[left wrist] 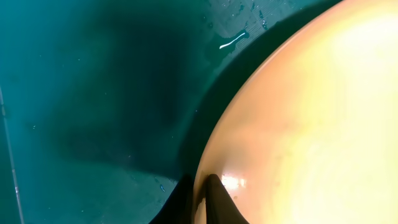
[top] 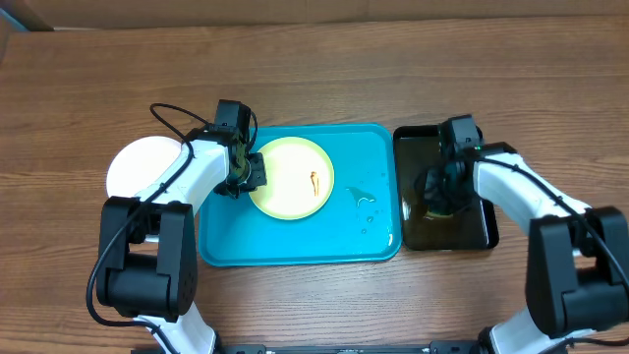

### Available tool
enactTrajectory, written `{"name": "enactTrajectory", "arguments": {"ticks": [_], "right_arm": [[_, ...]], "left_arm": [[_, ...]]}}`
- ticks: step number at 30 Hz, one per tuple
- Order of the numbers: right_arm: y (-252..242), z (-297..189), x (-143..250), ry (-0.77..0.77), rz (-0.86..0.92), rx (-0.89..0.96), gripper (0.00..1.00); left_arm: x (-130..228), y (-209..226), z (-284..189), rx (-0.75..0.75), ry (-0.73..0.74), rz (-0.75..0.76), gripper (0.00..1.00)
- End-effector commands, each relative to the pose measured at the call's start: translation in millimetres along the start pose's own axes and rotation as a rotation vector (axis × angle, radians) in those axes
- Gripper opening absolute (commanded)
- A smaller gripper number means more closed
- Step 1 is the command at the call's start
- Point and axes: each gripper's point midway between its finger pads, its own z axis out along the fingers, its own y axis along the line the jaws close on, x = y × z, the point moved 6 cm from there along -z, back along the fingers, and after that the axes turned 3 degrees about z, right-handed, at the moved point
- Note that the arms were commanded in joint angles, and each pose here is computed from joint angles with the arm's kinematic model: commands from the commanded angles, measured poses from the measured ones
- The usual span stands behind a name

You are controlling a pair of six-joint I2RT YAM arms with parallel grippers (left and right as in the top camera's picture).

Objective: Clean dirty plates on tray and stack at the side
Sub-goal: 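Lower the right gripper into the black tray and grasp the sponge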

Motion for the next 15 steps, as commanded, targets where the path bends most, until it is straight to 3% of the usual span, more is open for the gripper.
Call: {"name": "enactTrajectory", "arguments": {"ticks": [1,3,4,5,6,7,13,14,15], "right_arm": [[-6,19,19,0.046,0.01,-0.01,0.04],[-5,18,18,0.046,0.01,-0.011,0.04],[-4,16,17,0.049,0.009,-0.017,0.13],[-2,13,15,0.056,0.006,-0.022,0.39],[-2,9,14,0.063,0.007,-0.018,0.52],[-1,5,13,0.076,0.007,-0.012,0.55],[-5,-9,22,0.174,0.011,0.033,0.55],[-6,-9,24,0.185,0.011,0.038,0.52],[-8,-8,27,0.196,0.012,0.043,0.4]], "left_arm": [[20,6,18,-0.041,0.084,0.0,0.08],[20,6,18,-0.041,0.084,0.0,0.08],[20,6,18,-0.041,0.084,0.0,0.08],[20,6,18,-0.041,0.084,0.0,0.08],[20,6,18,-0.041,0.084,0.0,0.08],[20,6,18,-0.041,0.084,0.0,0.08],[20,6,18,-0.04,0.084,0.0,0.08],[20,6,18,-0.04,0.084,0.0,0.08],[20,6,18,-0.04,0.084,0.0,0.08]]}}
